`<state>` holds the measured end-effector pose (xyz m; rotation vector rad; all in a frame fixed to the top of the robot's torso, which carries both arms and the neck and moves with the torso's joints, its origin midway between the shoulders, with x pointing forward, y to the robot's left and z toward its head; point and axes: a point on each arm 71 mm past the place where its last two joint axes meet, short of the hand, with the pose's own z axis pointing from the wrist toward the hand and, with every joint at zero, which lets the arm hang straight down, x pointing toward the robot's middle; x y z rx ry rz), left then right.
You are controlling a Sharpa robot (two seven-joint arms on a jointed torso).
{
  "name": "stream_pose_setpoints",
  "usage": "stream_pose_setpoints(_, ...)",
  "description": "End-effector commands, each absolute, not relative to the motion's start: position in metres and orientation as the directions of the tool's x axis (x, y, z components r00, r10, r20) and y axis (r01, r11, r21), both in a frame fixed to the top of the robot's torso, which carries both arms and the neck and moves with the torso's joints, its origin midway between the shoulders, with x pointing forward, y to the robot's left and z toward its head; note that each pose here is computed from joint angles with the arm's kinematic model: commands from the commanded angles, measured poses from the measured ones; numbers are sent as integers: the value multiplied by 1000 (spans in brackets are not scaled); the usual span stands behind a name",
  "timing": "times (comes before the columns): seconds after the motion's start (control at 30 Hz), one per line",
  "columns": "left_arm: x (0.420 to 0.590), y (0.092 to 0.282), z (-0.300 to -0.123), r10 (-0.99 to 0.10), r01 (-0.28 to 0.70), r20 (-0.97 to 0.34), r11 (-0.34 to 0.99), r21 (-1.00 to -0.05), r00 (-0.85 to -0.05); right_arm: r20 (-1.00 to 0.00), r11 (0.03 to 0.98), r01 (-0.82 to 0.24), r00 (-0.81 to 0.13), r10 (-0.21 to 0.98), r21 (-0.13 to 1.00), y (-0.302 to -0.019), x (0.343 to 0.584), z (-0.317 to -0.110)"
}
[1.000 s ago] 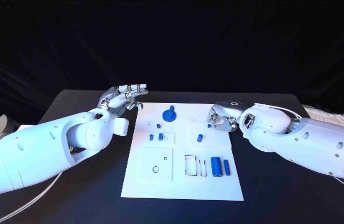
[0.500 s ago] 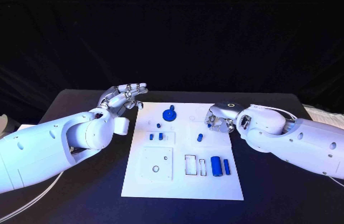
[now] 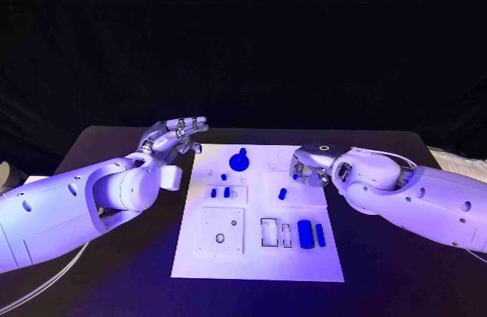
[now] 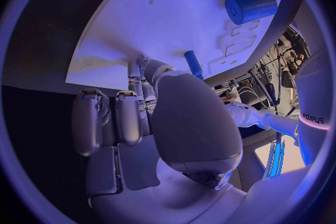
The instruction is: Assemble the parts on the task board
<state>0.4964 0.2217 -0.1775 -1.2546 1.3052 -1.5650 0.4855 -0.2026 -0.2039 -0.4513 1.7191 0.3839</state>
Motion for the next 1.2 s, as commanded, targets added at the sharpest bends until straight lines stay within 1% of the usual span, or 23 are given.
stream_pose_setpoints(0.03,496,219,-176,-933,-50,235,-230,-972,-271,-969,860,-507,-179,-170,-57,-199,481,-213)
stream_pose_setpoints(0.23,496,219,-177,-934,-51,234,-229,-972,-270,-977,860,-505,-139,-164,-72,-195,480,-211)
stream_pose_setpoints(0.5,496,219,-177,-933,-56,235,-229,-972,-271,-990,863,-503,-91,-111,-51,-193,477,-203)
stream_pose_setpoints(0.93,497,219,-178,-933,-63,236,-227,-972,-271,-996,866,-499,-62,-61,-22,-196,474,-182)
stream_pose_setpoints(1.07,497,219,-178,-933,-65,236,-227,-972,-272,-997,864,-504,-58,-44,-9,-196,469,-174)
stream_pose_setpoints(1.2,497,219,-179,-933,-66,236,-227,-972,-272,-998,852,-523,-55,-19,13,-190,462,-168)
